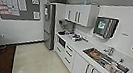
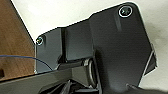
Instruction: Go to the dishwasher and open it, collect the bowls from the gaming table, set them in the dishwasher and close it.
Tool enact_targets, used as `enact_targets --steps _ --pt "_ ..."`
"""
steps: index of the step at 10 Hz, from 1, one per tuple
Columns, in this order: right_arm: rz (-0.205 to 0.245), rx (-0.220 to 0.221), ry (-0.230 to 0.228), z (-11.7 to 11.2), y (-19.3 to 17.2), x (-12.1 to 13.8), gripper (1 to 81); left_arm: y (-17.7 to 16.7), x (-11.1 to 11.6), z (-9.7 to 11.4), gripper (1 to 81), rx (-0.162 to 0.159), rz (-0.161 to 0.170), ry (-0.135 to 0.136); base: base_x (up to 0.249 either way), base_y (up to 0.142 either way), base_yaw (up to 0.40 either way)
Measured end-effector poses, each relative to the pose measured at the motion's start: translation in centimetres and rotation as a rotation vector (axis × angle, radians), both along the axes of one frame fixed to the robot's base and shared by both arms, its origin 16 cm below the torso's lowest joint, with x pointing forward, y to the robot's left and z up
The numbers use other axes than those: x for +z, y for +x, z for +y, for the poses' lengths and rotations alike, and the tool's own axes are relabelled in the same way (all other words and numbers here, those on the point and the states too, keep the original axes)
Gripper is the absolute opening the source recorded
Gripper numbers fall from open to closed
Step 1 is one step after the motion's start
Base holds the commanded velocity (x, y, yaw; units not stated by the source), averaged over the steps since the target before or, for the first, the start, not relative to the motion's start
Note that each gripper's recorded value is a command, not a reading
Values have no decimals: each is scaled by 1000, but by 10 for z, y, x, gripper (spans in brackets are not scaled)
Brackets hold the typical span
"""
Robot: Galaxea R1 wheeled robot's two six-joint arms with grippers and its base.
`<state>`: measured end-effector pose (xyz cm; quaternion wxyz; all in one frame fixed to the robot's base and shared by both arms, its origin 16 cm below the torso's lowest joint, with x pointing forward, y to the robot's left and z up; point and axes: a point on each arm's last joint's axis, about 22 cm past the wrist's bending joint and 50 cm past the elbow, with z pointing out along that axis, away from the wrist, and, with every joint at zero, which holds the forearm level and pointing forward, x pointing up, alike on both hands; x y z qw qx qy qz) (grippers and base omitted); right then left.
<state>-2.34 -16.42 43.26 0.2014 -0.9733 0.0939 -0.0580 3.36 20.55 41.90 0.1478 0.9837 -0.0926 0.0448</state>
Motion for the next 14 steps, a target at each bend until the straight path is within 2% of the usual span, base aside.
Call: enact_targets --steps 1,3,6,8,11,14 --pt "-3 2 10 -3 0 2 811 0 1 -1 811 0 0 -10 0 0 358" --pt "2 2 0 -14 -7 2 811 0 1 4 811 -1 1 -6 0 0 357" --pt "-4 0 17 -2 -7 4 811 0 2 -2 811 -1 2 -16 0 0 357" --pt "-3 0 12 -6 -7 3 811 -2 2 5 811 0 4 -9 0 0 357" --pt "-1 1 -14 -17 -8 0 811 1 1 30 811 3 2 21 0 0 357" --pt "-1 1 -14 -15 -8 0 811 0 1 31 811 8 6 21 0 0 357"
